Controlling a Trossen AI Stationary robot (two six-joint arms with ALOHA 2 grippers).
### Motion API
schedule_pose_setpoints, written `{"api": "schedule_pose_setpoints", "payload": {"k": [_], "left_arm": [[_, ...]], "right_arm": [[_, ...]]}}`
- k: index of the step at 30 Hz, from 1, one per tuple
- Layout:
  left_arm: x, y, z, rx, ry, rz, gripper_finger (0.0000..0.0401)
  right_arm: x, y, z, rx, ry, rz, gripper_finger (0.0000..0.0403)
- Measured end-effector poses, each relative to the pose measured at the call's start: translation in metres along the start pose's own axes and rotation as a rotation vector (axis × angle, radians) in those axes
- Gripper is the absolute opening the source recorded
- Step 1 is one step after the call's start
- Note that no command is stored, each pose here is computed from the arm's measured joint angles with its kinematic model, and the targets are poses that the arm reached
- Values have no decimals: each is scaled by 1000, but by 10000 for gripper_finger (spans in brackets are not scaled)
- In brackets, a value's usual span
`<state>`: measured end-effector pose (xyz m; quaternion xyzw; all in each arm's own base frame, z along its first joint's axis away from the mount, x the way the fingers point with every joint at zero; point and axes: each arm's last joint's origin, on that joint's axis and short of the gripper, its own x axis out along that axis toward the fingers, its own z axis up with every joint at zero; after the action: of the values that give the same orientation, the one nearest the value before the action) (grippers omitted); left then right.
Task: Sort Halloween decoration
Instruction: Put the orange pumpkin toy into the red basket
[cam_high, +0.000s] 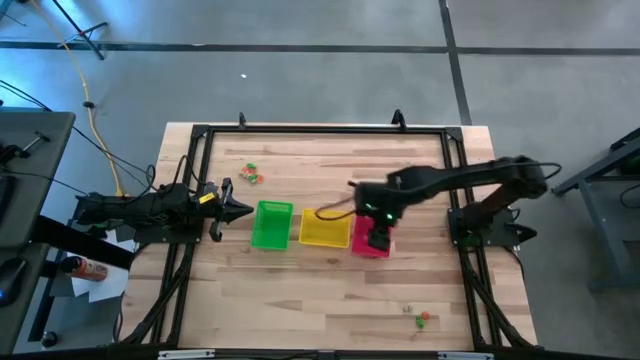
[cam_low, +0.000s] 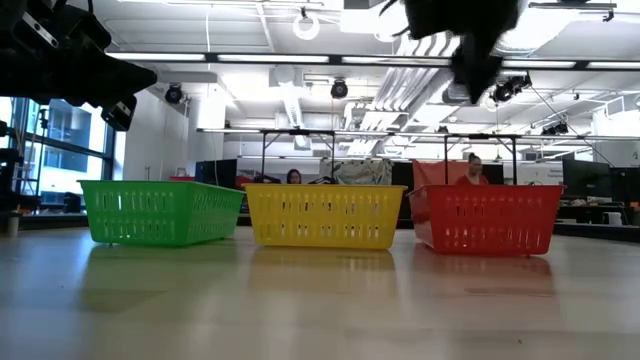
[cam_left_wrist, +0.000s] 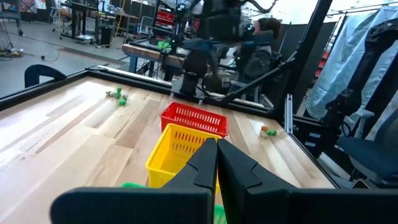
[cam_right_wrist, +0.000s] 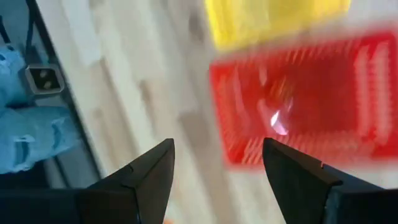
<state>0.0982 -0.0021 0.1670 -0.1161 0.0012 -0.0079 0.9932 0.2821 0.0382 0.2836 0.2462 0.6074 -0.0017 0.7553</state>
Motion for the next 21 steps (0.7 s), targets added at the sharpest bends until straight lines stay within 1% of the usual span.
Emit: {"api": "schedule_pose_setpoints", "payload": {"k": [2, 4, 10, 12, 14, 18, 21], "left_arm": [[0, 0, 0, 0, 0, 0, 3], [0, 0, 0, 0, -1, 0, 3], [0, 0, 0, 0, 0, 0, 3], [0, 0, 0, 0, 0, 0, 3], [0, 0, 0, 0, 0, 0, 3], [0, 0, 0, 0, 0, 0, 3], [0, 0, 0, 0, 0, 0, 3]], "right_arm": [[0, 12, -21, 56, 41, 0, 236], [6, 25, -42, 82, 84, 0, 236], [36, 58, -104, 171, 237, -22, 236], [46, 69, -123, 136, 246, -11, 236], [56, 79, -143, 69, 242, 13, 236], [71, 94, -181, -110, 171, 57, 236], [78, 92, -206, -265, 140, 24, 236]]}}
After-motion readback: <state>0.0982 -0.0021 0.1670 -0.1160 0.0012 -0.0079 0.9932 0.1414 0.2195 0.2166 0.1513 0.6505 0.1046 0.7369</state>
